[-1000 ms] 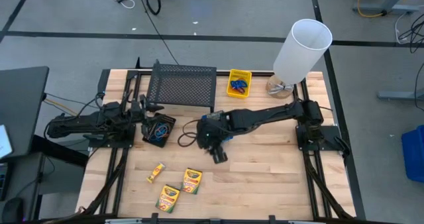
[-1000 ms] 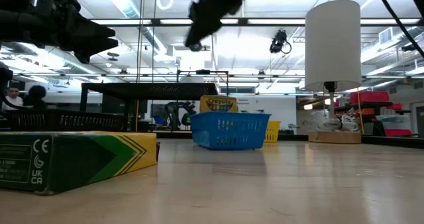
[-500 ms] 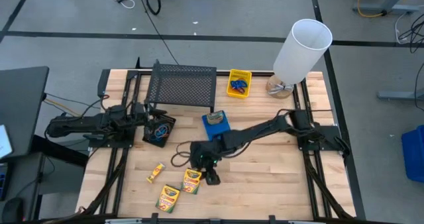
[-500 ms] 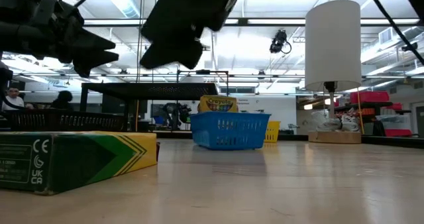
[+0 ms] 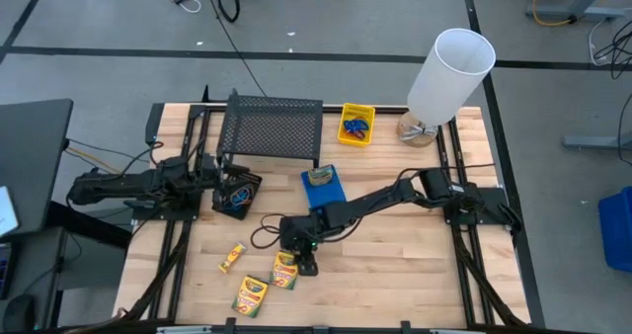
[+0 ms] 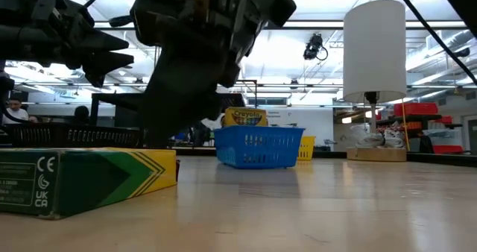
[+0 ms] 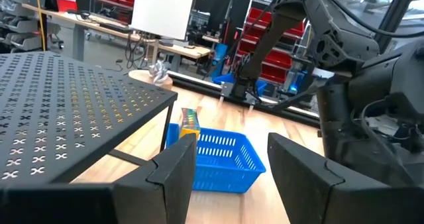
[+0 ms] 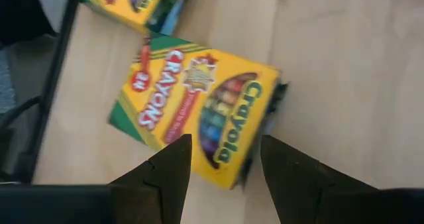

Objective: Pick & Place Office Desk Supplies
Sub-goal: Put the top large yellow crayon box into the blue bin

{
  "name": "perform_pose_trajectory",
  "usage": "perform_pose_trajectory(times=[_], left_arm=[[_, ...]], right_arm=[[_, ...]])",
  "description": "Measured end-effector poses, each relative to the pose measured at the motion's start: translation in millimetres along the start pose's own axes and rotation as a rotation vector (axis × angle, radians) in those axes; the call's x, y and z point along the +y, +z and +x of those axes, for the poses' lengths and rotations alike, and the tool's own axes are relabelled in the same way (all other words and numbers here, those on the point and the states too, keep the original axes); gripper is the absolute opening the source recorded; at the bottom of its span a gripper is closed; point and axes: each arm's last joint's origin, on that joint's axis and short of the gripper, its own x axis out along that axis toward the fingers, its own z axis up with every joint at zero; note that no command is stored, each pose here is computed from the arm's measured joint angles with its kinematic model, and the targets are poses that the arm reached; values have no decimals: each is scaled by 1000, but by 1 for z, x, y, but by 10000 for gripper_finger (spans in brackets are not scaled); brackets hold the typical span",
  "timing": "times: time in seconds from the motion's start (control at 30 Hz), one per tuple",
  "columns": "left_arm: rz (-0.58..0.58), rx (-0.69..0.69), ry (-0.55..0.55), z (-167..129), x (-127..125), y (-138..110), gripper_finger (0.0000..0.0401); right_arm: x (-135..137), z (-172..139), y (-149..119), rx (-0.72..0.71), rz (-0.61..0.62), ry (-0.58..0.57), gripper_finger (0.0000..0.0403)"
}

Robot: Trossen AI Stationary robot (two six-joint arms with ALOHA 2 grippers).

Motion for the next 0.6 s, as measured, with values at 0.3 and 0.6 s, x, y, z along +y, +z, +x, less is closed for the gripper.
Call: perform_pose_trajectory(times=[0.3, 0.6], left_arm=[[6, -2, 3, 0, 0, 0, 193], [6, -4, 10, 0, 0, 0, 193]], right_arm=[[-1, 2, -1, 6, -8, -16, 188], [-1, 2, -1, -1, -33, -47, 188]])
